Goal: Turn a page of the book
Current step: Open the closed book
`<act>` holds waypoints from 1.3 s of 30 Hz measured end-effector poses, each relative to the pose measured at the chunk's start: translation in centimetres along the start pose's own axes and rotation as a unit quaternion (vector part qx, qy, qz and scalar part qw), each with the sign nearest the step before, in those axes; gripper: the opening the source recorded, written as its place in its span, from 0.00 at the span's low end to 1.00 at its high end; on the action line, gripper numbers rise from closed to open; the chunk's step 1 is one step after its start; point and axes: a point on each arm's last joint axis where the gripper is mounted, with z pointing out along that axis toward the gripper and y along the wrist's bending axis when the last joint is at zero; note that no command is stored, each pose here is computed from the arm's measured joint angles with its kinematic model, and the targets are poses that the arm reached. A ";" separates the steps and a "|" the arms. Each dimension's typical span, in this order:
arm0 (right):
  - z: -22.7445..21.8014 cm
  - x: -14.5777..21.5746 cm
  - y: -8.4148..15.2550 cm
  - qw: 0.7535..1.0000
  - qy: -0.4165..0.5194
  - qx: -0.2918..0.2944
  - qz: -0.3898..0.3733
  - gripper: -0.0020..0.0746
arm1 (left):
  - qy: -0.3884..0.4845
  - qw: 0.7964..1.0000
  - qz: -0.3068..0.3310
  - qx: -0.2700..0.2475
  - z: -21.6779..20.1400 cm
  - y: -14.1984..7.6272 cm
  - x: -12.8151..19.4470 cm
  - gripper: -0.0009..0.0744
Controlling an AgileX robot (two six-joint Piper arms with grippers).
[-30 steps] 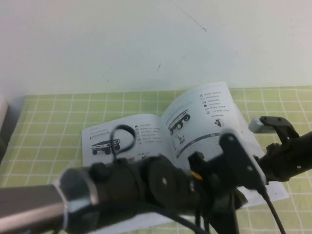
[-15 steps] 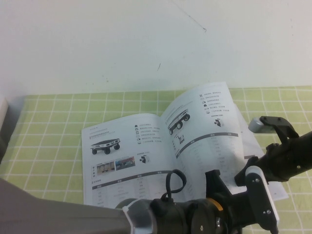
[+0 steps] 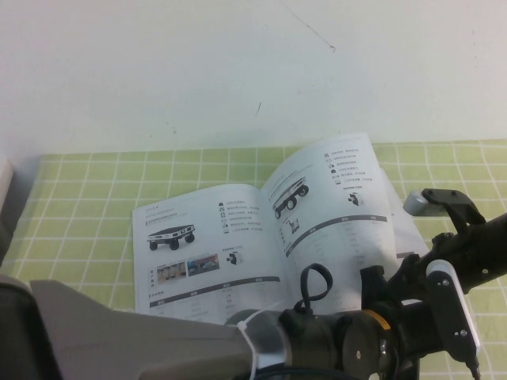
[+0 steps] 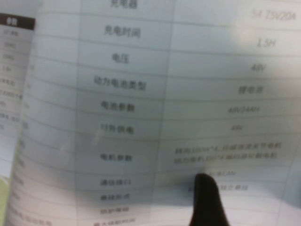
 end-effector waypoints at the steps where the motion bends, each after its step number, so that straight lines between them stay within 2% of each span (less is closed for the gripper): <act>1: 0.0 0.0 0.0 1.000 0.000 0.000 0.000 0.57 | 0.000 1.000 0.000 0.003 0.3 0.0 -0.1 0.01; 17: 0.1 0.0 0.0 1.000 -0.002 -0.002 0.004 0.57 | 0.015 1.000 0.002 -0.006 2.6 -0.4 1.0 0.01; 27: 0.1 0.0 0.0 1.000 -0.002 -0.002 0.004 0.57 | 0.005 0.999 0.004 -0.044 2.7 0.2 0.9 0.01; 39: 0.1 0.0 0.0 1.000 -0.002 -0.002 0.004 0.57 | 0.028 0.998 -0.024 -0.055 3.5 0.5 2.0 0.01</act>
